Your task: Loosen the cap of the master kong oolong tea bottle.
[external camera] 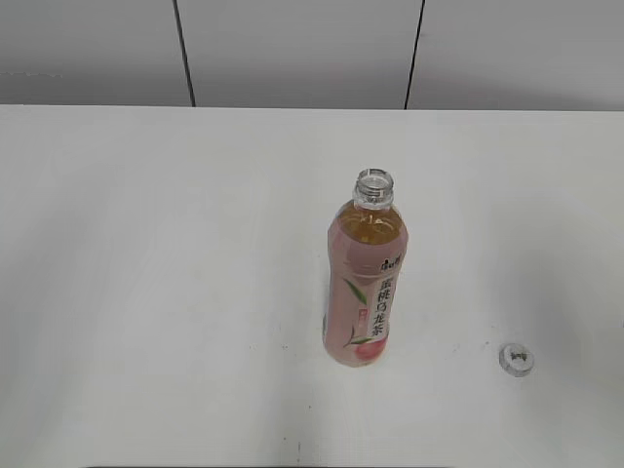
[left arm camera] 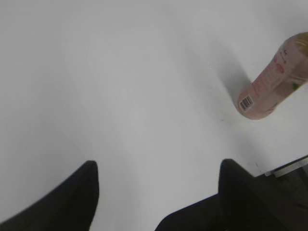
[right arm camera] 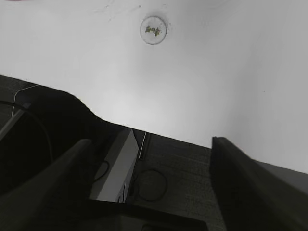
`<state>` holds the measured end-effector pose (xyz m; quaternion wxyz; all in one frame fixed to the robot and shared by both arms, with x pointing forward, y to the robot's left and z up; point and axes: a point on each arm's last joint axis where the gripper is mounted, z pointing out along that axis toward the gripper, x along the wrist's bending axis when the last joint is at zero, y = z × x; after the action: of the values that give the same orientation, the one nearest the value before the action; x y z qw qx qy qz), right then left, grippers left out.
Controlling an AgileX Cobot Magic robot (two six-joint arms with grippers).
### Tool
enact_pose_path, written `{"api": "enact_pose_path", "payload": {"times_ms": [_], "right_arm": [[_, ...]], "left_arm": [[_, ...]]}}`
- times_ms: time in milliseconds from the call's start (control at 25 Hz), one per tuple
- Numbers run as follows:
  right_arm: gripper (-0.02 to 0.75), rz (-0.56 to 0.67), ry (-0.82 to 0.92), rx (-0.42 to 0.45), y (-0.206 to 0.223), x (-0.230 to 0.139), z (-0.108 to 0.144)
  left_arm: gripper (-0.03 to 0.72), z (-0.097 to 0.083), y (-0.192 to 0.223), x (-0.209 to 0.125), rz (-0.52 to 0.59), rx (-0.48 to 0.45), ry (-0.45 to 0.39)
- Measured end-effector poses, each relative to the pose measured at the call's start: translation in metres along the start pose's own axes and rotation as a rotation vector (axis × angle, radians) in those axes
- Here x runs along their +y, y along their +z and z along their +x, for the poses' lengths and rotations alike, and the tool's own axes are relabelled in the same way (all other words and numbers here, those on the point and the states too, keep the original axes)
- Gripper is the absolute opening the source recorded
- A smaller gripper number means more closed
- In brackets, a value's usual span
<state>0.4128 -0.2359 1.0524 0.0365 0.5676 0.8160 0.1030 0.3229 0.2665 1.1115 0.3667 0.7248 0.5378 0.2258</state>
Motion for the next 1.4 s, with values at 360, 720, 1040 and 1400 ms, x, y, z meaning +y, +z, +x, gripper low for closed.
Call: {"api": "enact_pose_path", "payload": {"times_ms": [360,720,1040,1400], "right_arm": [[0.565,-0.226,-0.039,-0.02,-0.033,-0.077,0.004],[0.565,-0.518,-0.12,-0.063,-0.027,-0.144,0.005],[0.565,-0.836,-0.135,-0.078,-0.042,-0.187,0.008],[0.565,-0.855,-0.122,-0.072,-0.04,-0.191,0.008]], "left_arm": [[0.433,0.01,-0.024,-0.066,-0.079,-0.009,0.037],[0.411,0.011,-0.048,-0.088,-0.249,-0.049,0.123],[0.406,0.012,-0.055,-0.095,-0.307,-0.053,0.135],[0.406,0.011,-0.055,-0.095,-0.309,-0.059,0.134]]}}
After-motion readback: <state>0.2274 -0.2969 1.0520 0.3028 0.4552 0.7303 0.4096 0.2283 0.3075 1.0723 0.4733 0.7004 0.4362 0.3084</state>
